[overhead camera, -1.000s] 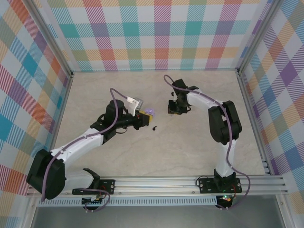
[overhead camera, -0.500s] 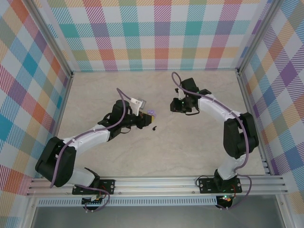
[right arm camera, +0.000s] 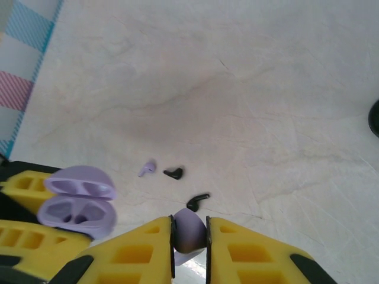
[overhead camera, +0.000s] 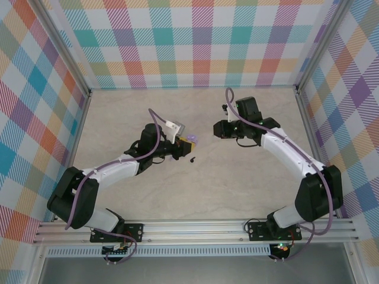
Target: Insert the wireless bluetooth earbuds into the charging case
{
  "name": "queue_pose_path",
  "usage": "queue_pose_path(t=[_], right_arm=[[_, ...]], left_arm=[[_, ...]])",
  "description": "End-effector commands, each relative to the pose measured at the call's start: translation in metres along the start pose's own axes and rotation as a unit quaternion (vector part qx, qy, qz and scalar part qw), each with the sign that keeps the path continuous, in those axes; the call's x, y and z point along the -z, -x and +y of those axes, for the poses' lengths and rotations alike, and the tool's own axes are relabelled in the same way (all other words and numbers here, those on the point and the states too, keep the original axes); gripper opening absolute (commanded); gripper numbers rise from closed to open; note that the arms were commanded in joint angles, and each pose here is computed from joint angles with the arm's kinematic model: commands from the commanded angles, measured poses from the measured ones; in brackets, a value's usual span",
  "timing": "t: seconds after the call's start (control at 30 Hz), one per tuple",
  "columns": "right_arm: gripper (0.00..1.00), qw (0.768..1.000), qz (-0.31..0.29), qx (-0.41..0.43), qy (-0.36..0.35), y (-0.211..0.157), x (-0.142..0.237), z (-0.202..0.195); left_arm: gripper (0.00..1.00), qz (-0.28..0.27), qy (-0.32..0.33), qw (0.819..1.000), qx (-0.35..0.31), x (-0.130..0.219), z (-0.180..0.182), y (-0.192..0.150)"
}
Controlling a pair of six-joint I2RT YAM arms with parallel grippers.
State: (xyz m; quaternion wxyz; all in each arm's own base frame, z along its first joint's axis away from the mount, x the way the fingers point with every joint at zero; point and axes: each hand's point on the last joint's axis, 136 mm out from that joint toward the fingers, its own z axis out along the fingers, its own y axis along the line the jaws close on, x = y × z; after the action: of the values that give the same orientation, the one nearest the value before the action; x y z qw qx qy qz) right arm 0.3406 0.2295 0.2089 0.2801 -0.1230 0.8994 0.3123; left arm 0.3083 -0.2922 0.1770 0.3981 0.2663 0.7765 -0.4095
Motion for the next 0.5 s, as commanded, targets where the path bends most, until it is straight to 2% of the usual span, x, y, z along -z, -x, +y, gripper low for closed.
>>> queue_pose_path(t=[0.0,0.23,0.47], right_arm=[[0.19,0.997,-0.037,0.056,0.043,0.010,0.018,0.032],[0.20,0.987,-0.070,0.128,0.060,0.008,0.042,0.072],[0.20,0.984,-0.076,0.157,0.049,0.003,0.042,0.085]], left_arm=[[0.22,-0.045,-0.049,0.995,-0.074,0.007,-0.029,0.028],[0.22,-0.078,-0.087,0.986,-0.118,0.017,-0.049,0.041],[0.23,-0.085,-0.099,0.983,-0.129,0.022,-0.057,0.045]])
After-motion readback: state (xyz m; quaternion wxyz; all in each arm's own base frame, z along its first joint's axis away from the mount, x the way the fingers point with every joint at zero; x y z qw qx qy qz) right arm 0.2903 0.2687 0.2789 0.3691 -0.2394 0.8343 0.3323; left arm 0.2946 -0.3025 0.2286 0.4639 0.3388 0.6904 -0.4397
